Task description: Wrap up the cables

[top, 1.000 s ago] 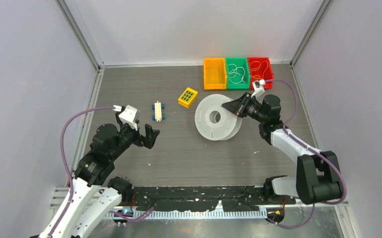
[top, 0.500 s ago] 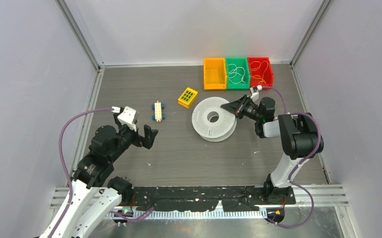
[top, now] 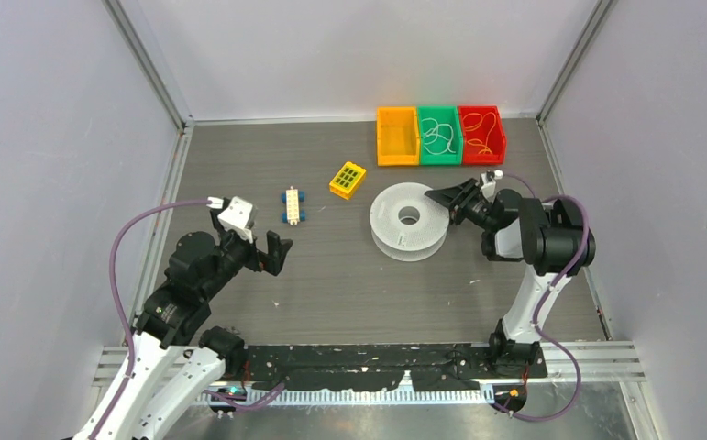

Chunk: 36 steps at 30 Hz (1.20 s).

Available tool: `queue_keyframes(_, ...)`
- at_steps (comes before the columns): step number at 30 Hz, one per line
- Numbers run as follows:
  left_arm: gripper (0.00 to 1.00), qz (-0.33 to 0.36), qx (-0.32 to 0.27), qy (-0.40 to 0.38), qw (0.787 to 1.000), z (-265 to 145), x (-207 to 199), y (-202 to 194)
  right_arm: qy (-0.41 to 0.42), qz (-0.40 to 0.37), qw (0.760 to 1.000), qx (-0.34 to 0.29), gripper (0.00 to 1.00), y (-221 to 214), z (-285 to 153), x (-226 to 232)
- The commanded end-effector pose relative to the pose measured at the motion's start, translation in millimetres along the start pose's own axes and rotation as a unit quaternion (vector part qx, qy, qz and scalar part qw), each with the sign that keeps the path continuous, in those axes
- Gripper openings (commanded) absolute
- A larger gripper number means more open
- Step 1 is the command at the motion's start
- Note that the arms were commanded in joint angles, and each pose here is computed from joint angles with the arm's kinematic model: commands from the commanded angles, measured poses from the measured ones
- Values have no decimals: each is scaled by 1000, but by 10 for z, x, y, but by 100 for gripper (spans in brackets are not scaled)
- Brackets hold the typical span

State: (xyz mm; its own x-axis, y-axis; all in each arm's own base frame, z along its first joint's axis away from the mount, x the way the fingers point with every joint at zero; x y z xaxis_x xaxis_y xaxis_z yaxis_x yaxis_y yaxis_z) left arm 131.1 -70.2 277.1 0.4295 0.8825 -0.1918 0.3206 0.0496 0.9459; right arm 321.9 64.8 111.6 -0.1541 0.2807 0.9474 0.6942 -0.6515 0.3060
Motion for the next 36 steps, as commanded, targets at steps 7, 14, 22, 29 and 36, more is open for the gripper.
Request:
queue_keyframes(7, 100, 5, -13, 12, 1000, 8, 12, 54, -60, 6, 998, -15, 69, 25, -119, -100)
queue_keyframes(14, 100, 4, -12, 13, 1000, 10, 13, 55, -113, 22, 993, -24, 74, 16, -198, -166)
queue_keyframes(22, 100, 4, -13, 12, 1000, 6, 11, 62, -153, 0, 986, -70, 73, 104, -365, -28)
queue_keyframes(29, 99, 4, -13, 12, 1000, 6, 12, 58, -265, -113, 950, -120, 73, 274, -617, 425)
queue_keyframes(36, 100, 4, -21, 6, 1000, -19, 2, 68, -356, -271, 885, -126, 75, 141, -1070, 1032)
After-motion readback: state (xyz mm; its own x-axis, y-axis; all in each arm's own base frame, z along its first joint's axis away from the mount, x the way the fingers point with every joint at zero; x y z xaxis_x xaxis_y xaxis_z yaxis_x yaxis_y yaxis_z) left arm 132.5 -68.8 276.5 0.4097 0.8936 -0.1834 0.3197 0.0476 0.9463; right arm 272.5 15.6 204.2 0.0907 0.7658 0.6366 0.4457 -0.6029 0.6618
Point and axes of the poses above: each gripper's point midway between its finger pads, its own z axis out along the fingers, its own x axis along the line the jaws close on, y = z × x, the point moved 10 cm from there along -z, back along the fingers, and after that the axes turned 9 degrees about -z, right-handed, at the moved point
